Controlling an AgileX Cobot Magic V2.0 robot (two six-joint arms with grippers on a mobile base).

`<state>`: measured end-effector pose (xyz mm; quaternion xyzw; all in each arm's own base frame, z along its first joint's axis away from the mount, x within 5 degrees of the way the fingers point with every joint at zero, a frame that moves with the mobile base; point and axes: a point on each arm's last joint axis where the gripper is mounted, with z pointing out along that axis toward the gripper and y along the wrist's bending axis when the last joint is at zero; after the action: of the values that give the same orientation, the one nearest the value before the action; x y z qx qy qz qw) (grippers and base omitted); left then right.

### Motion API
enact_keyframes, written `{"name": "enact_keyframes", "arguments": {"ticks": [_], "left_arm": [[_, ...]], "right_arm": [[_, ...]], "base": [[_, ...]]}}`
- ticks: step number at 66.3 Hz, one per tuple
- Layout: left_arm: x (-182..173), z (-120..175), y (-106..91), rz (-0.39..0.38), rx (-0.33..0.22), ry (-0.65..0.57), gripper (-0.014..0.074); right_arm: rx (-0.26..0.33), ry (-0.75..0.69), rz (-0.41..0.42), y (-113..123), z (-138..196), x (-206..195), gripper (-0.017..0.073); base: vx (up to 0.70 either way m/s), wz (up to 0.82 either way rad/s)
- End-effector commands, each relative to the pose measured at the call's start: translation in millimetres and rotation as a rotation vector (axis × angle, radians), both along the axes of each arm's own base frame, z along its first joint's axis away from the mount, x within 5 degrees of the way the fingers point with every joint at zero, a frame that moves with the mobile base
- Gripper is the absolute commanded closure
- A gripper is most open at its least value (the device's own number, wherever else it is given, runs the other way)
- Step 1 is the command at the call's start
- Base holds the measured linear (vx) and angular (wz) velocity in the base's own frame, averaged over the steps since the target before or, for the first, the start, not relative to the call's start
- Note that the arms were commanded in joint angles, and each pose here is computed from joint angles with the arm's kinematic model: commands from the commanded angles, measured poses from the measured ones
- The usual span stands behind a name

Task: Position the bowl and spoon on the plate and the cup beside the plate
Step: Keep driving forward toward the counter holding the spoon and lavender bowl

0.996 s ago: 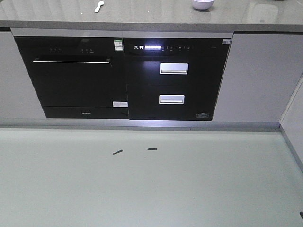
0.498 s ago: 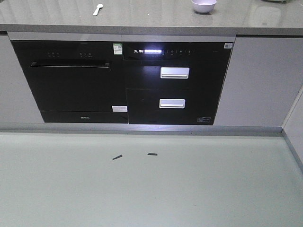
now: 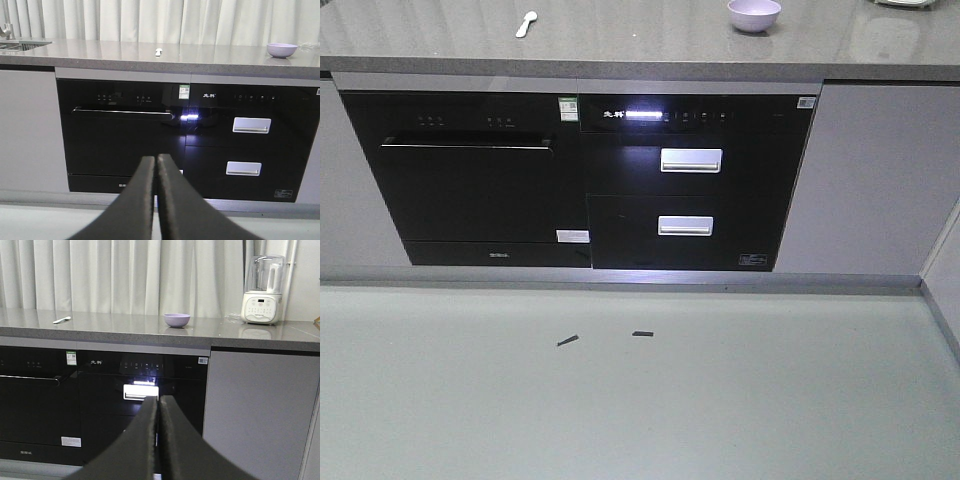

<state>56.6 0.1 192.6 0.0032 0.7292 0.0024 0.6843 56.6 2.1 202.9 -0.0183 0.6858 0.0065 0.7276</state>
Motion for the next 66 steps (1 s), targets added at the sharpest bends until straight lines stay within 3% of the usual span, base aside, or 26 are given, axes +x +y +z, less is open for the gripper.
{"name": "enact_keyframes", "arguments": {"ticks": [1,66], "left_arm": [[0.2,-1.6,-0.2,-0.002,-0.018,-0.058,0.0599],[0.2,-1.6,-0.2,-0.002,-0.018,-0.058,0.0599]], "right_arm": [[-0.008,-0.076,-0.015,-1.1,4.5,-1.0,0.0563],[-0.008,-0.076,-0.015,-1.1,4.5,-1.0,0.0563]], "base": [[0.04,0.0],[0.04,0.0]]}}
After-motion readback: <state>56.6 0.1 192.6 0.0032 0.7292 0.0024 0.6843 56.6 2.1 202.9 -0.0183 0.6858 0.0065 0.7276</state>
